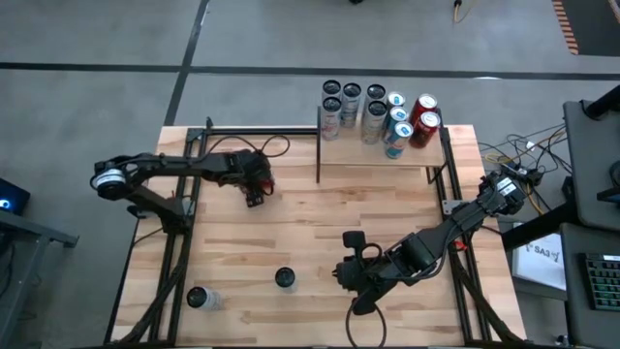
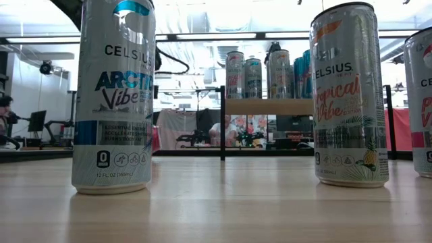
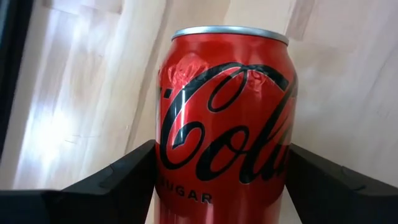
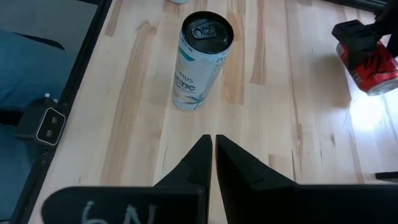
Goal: Place canned beverage on shelf
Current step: Put the red black soda can on the shelf aligned with the red white soda cans
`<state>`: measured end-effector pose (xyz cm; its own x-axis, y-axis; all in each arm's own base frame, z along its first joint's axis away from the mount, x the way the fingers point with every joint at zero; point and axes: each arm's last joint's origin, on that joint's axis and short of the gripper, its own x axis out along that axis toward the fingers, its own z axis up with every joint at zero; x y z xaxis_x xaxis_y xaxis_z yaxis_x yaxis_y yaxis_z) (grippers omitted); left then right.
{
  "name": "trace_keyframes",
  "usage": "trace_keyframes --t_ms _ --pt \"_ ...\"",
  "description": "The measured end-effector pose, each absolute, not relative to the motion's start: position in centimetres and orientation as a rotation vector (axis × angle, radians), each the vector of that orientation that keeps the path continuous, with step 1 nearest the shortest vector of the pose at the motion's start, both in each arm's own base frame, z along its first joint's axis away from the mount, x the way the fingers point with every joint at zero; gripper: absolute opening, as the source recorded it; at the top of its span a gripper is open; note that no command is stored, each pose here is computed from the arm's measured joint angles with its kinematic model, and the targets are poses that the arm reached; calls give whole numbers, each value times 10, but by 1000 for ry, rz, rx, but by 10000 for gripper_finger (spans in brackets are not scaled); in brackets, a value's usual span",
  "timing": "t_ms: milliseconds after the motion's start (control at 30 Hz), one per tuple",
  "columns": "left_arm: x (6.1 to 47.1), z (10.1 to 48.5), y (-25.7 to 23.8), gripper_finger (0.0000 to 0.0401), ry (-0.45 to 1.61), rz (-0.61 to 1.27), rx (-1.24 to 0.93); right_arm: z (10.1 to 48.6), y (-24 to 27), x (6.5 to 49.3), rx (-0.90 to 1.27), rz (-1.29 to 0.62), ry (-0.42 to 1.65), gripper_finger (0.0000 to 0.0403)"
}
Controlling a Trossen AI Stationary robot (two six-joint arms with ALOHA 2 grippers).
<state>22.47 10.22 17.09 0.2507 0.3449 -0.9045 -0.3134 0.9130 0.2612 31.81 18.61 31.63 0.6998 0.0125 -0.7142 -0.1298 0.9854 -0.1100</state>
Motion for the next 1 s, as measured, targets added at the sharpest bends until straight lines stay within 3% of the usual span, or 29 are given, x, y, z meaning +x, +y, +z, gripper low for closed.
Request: trace_keyframes --t_ms 233,500,800,1000 --pt "213 189 96 284 1090 528 -9 321 185 319 -188 73 753 13" --pt "194 233 69 284 681 534 -32 340 177 326 -283 36 588 13" --pt "176 285 14 284 151 285 -17 348 152 352 -306 -16 409 13" --pt "170 290 -26 284 -121 55 -3 352 141 366 -287 -62 191 13"
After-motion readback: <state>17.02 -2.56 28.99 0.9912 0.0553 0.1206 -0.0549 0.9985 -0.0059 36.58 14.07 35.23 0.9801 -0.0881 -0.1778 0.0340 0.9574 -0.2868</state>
